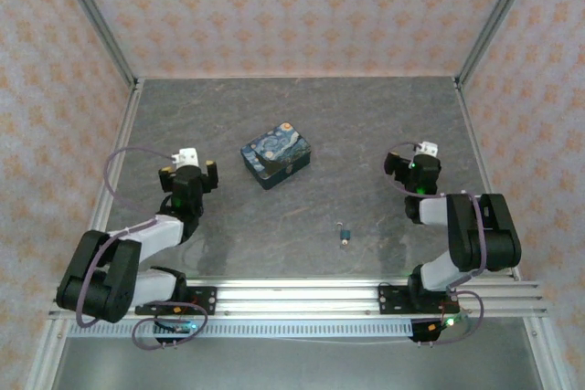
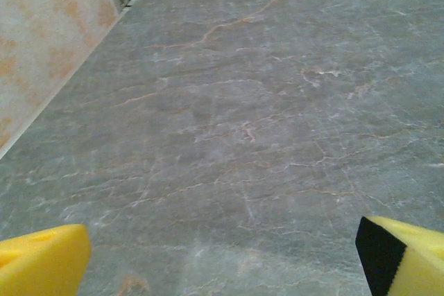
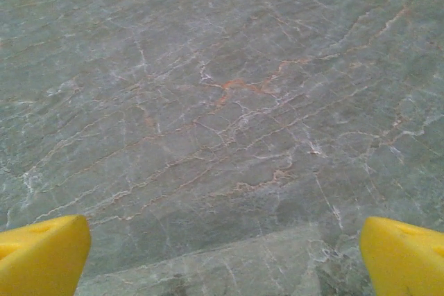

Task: Unlock the padlock with the key

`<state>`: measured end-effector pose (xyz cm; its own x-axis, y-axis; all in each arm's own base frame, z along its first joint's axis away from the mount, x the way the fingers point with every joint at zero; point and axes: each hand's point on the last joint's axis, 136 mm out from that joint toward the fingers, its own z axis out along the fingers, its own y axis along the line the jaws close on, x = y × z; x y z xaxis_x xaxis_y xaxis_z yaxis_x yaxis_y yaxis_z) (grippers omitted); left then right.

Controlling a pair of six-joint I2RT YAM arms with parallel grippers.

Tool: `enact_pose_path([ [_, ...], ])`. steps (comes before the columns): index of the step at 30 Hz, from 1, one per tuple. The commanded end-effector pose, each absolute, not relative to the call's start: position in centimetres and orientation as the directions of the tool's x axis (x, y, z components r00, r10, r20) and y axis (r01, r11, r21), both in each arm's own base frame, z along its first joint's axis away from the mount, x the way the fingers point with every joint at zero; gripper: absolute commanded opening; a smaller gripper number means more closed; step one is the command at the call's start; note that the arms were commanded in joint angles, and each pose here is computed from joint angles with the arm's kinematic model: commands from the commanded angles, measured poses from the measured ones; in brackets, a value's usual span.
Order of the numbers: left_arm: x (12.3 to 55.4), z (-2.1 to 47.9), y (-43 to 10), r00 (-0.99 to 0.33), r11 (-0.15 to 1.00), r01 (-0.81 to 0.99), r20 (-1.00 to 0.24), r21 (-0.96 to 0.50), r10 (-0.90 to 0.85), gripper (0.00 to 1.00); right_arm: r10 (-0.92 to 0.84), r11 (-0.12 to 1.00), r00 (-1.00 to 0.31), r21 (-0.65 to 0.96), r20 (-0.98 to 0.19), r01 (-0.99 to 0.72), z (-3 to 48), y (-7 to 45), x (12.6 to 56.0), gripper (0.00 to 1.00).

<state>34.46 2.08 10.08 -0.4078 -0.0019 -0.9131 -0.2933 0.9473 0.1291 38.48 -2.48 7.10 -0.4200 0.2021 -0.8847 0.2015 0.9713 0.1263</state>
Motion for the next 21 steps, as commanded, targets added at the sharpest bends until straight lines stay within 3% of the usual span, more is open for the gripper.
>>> enact_pose_path([
  [1,36.9,12.5,1.5,-0.322,0.961,-0.247,-0.946,0.126,0.041,1.00,0.181,0.978,-0.368,0.127,-0.912,0.165,8.8,-2.2,39.6,0.99],
  [7,38.5,9.9,2.1,-0.350,0.963,-0.246,-0.937,0.112,0.020,1.00,0.178,0.978,-0.373,0.123,-0.911,0.167,8.8,-2.2,39.5,0.99],
  [21,39.1,9.5,3.0,-0.382,0.968,-0.243,-0.923,0.057,-0.041,1.00,0.169,0.979,-0.376,0.110,-0.911,0.173,8.7,-2.2,39.5,0.99],
])
